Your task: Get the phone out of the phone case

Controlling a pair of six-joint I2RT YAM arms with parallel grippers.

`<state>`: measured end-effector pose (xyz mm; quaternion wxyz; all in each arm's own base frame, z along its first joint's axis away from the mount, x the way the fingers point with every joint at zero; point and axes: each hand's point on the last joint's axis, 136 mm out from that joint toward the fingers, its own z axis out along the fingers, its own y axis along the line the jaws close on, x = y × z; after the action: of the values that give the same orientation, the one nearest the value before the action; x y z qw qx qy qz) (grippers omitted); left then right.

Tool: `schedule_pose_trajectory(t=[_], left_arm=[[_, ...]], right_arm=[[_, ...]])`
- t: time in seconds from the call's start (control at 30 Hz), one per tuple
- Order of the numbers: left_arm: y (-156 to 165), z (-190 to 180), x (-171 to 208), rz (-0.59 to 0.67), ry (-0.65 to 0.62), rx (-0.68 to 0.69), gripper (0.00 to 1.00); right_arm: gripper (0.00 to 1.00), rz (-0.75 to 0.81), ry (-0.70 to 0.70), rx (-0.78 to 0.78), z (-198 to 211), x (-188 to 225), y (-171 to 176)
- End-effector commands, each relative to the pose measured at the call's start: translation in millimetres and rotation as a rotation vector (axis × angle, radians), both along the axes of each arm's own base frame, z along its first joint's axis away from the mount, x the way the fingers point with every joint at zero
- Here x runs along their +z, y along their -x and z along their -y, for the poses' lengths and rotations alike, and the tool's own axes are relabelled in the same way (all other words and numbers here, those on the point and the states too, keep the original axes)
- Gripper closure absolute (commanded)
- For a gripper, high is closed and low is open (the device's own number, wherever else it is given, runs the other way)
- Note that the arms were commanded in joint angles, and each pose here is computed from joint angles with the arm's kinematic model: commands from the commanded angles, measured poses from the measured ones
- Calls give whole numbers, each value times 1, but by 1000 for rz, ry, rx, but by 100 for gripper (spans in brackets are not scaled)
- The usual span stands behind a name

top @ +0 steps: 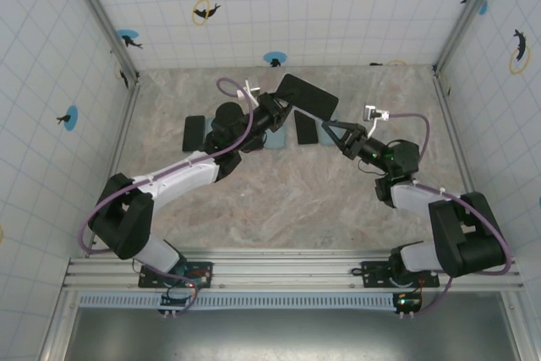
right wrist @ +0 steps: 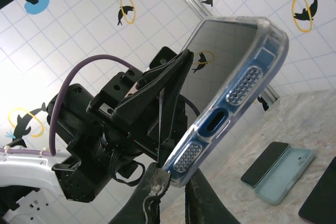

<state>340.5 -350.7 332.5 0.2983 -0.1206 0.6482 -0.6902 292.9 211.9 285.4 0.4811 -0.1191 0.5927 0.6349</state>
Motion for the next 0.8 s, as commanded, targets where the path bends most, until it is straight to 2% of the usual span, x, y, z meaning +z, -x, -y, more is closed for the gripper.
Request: schedule_pose_trajectory(t=[0.0,0.4,0.6,0.67,0.77], left_arm=[[75,18,90,156,242,-271,100],[82,20,90,154,239,-293,100],[75,23,84,158,188,-276,100],[68,18,77,159,158,-240,100],[63,14,73,173,129,-215,100]], right_arm=[[96,-174,121,-64,4,-61,-29],[97,-229,102,-72,9,-73,-39],[96,-220,28,-42,11,-58,-34],[94,-207,28,-45,13,-54,-31],[85,-190,31,-43,16,-50,-25]])
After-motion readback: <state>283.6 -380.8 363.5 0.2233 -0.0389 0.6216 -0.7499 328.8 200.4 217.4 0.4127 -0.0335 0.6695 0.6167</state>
